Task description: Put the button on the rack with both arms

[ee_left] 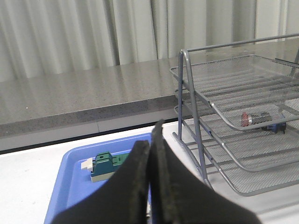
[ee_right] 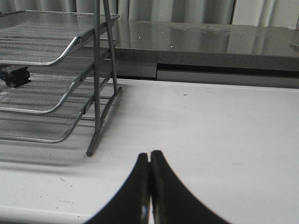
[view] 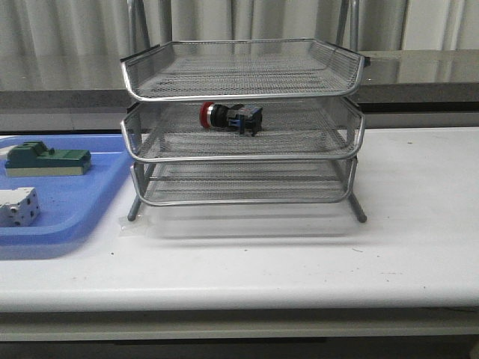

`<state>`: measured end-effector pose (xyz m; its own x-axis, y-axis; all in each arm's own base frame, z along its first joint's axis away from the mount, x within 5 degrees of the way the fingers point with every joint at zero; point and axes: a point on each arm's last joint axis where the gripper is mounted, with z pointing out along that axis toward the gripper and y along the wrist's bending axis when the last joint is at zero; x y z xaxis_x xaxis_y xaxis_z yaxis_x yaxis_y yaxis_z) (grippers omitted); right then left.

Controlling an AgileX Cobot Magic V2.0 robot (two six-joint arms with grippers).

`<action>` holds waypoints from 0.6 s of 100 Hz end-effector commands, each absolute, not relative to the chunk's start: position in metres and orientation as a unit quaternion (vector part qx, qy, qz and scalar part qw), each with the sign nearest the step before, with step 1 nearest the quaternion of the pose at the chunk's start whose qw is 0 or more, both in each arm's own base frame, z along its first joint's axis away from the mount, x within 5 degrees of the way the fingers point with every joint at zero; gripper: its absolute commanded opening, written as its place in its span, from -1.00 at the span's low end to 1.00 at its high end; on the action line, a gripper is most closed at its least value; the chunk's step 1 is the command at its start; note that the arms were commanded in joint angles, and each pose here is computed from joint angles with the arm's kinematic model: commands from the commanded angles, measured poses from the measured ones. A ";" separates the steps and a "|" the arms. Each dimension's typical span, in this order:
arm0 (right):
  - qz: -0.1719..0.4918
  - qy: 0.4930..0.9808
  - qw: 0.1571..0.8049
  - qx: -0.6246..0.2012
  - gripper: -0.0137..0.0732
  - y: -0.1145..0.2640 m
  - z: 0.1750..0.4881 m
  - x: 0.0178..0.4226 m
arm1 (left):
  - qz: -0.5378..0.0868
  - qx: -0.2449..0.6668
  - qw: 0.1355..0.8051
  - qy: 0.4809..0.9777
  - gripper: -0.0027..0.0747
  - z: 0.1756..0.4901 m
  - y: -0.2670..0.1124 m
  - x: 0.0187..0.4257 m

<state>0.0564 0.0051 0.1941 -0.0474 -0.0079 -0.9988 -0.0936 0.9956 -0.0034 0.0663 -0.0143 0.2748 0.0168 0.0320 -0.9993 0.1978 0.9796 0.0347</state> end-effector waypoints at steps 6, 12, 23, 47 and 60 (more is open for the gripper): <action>0.029 0.686 0.726 -0.037 -0.82 0.005 0.202 0.055 | -0.057 0.066 0.742 0.665 -0.98 0.291 -0.012 0.066; 0.029 0.686 0.726 -0.037 -0.82 0.005 0.202 0.055 | -0.052 0.069 0.742 0.665 -0.98 0.291 -0.012 0.066; 0.029 0.686 0.726 -0.037 -0.82 0.005 0.202 0.055 | -0.042 0.076 0.742 0.664 -0.98 0.291 -0.012 0.066; 0.029 0.686 0.726 -0.037 -0.82 0.005 0.202 0.055 | -0.048 0.061 0.738 0.671 -0.98 0.280 -0.010 0.065; 0.029 0.686 0.726 -0.037 -0.82 0.005 0.202 0.055 | -0.046 0.057 0.736 0.673 -0.98 0.263 -0.009 0.061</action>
